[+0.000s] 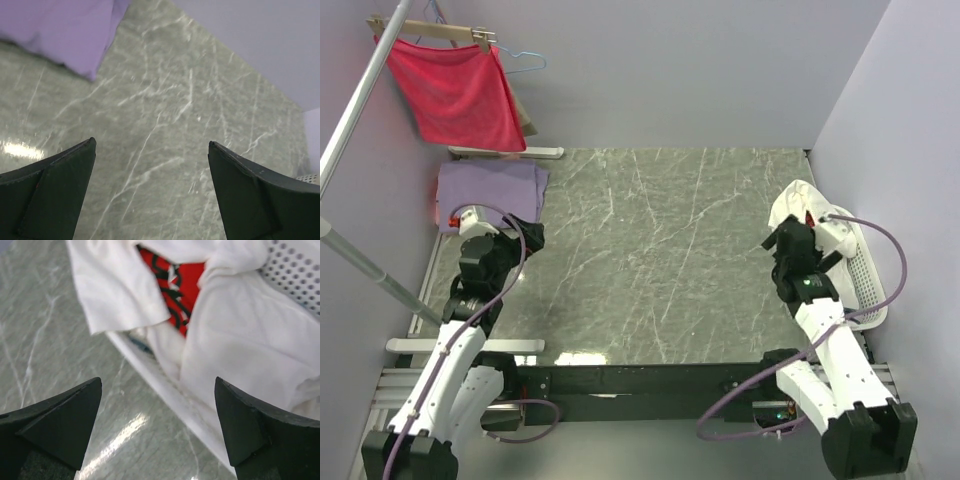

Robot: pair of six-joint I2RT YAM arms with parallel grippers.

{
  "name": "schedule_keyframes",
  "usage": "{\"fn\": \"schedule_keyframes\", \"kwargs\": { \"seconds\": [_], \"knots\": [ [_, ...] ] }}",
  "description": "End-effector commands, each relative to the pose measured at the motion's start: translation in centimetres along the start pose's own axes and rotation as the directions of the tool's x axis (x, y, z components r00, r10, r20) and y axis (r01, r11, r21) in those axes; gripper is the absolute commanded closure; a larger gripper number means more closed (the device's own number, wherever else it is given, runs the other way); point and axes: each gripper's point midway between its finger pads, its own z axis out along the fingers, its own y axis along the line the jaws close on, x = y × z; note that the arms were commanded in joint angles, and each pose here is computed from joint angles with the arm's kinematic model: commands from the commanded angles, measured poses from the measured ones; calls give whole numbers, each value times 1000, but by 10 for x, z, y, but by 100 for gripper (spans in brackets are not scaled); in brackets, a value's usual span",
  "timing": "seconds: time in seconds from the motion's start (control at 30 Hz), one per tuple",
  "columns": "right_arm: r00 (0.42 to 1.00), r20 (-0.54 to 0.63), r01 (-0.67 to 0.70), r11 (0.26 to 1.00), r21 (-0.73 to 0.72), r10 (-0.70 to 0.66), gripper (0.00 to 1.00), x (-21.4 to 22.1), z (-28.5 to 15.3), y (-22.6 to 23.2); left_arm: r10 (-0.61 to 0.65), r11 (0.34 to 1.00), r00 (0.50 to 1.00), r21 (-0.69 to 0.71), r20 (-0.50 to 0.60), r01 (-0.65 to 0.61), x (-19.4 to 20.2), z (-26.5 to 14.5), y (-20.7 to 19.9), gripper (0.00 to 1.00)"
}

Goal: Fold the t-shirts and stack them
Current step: Grab crumpled tshirt from bin with the right arm

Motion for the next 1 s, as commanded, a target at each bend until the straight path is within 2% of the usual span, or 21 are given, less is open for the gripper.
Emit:
{"fn": "schedule_keyframes", "kwargs": {
  "seconds": [0.0,0.07,0.13,0.23,0.33,0.37,0.53,0.7,0.83,0.97],
  "knots": [
    [991,90,-108,991,74,101,0,-50,10,-9,-41,998,999,-51,-13,41,3,7,7,1],
    [991,84,-111,989,100,102,0,-62,23,-17,-54,999,997,2,-48,54,15,7,1,1],
    [990,78,-129,981,144,119,0,-74,31,-28,-12,992,999,129,-44,18,16,7,-16,1],
    [990,8,-141,977,157,142,0,-69,49,-30,13,972,998,237,-63,2,23,3,-32,1],
    [984,-57,-167,983,78,171,2,-62,72,-18,18,966,998,260,-68,1,24,3,-36,1],
    [980,-101,-161,984,78,169,6,-53,83,-18,20,964,997,266,-72,0,25,4,-37,1],
    [969,-192,-182,976,-118,157,14,-56,105,29,37,959,994,284,-105,-5,35,8,-37,1],
    [972,-160,-207,945,-252,171,15,-78,106,58,35,961,991,276,-133,3,48,18,-30,1],
    [971,-179,-205,942,-265,161,15,-85,115,69,41,963,987,269,-156,3,54,26,-28,0],
    [957,-256,-199,951,-235,137,19,-63,139,75,33,964,983,267,-179,16,57,32,-28,1]
  ]
}}
